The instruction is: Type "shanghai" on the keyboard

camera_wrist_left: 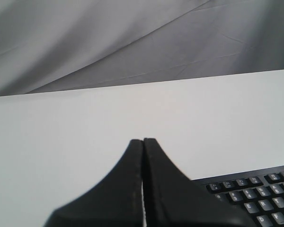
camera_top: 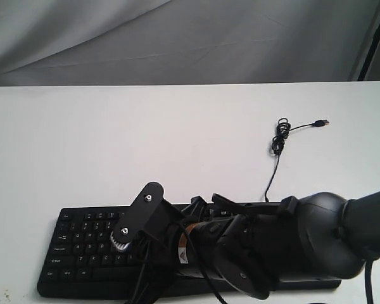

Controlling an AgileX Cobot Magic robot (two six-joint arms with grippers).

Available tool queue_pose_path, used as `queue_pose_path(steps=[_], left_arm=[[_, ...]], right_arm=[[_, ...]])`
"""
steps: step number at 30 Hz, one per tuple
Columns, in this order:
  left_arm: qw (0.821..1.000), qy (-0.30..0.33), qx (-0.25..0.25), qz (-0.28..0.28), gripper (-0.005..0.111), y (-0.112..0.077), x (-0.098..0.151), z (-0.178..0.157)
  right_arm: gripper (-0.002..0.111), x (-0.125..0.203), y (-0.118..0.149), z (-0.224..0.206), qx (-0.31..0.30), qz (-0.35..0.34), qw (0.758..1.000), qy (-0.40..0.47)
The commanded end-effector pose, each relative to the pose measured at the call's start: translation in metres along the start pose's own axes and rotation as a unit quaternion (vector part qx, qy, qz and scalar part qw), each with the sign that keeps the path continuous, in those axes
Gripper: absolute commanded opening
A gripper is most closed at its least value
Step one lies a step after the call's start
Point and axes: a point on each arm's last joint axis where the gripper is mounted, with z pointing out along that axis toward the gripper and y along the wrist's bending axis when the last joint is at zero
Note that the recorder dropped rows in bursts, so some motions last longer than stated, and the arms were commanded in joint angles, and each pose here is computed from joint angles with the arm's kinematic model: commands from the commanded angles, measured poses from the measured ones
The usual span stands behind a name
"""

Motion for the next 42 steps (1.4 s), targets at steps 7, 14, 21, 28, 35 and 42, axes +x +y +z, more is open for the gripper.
queue_pose_path(steps=[7, 14, 21, 28, 35, 42], left_arm=[[1.000, -0.001, 0.002, -0.001, 0.000, 0.000, 0.001, 0.000], [1.000, -0.001, 0.002, -0.001, 0.000, 0.000, 0.001, 0.000], [1.000, -0.001, 0.002, -0.001, 0.000, 0.000, 0.001, 0.000], [1.000, -0.001, 0.002, -0.001, 0.000, 0.000, 0.001, 0.000], [1.000, -0.001, 0.002, -0.001, 0.000, 0.000, 0.001, 0.000], [1.000, -0.001, 0.002, -0.001, 0.000, 0.000, 0.001, 0.000]], right_arm=[[0.000, -0.001, 0.001, 0.000, 0.001, 0.001, 1.000, -0.009], [0.000, -0.002, 0.000, 0.000, 0.002, 0.001, 1.000, -0.011], [0.000, -0.002, 0.000, 0.000, 0.002, 0.003, 1.000, -0.011], [0.000, 0.006, 0.001, 0.010, 0.001, 0.006, 1.000, 0.001], [0.000, -0.013, -0.001, -0.016, 0.002, 0.007, 1.000, -0.026], [0.000, -0.036, 0.000, 0.005, -0.005, 0.002, 1.000, -0.016]])
